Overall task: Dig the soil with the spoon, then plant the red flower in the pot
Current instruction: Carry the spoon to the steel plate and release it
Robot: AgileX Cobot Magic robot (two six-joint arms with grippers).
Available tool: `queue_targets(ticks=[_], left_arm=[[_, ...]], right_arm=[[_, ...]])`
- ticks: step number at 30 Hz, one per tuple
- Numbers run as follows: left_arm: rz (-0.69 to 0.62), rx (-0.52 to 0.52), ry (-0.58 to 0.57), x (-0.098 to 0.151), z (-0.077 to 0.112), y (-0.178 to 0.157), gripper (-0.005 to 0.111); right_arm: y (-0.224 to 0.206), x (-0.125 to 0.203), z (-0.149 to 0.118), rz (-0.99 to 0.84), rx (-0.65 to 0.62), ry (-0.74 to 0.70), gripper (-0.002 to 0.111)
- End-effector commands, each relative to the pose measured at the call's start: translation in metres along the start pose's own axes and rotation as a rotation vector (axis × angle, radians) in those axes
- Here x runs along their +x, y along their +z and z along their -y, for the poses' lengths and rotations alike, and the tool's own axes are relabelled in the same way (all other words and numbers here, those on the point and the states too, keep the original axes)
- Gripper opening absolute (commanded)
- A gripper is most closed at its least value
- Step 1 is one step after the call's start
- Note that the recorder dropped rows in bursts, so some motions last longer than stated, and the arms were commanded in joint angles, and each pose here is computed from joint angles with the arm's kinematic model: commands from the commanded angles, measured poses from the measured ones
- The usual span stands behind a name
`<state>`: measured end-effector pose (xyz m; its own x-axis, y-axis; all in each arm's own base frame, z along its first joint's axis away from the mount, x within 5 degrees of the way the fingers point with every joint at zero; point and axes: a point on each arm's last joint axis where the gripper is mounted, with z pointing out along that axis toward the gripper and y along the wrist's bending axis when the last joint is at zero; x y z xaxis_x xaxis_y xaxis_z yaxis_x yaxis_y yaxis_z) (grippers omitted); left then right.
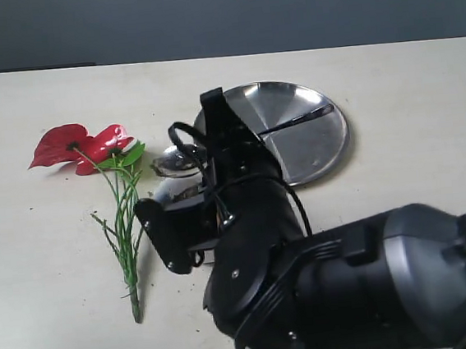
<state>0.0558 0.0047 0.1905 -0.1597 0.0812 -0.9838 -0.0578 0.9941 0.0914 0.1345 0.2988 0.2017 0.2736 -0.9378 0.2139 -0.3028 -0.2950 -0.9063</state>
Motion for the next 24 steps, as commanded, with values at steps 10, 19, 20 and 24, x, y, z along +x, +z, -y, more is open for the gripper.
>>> queue_targets(ticks=[10,19,20,24], left_arm=[[0.011,0.008,-0.010,-0.002,0.000,-0.001,0.000],[0.011,0.008,-0.010,-0.002,0.000,-0.001,0.000],[0.011,0.008,-0.010,-0.002,0.000,-0.001,0.000],[0.011,0.008,-0.010,-0.002,0.000,-0.001,0.000]], right_arm=[[0.082,0.096,0.025,-0.045,-0.290,0.759,-0.001],[0.143,0.120,0.057,-0.051,-0.434,0.839,-0.001],[0.150,0.119,0.057,-0.056,-0.463,0.832,-0.001],[0.180,0.108,0.054,-0.049,-0.620,0.805,-0.001]])
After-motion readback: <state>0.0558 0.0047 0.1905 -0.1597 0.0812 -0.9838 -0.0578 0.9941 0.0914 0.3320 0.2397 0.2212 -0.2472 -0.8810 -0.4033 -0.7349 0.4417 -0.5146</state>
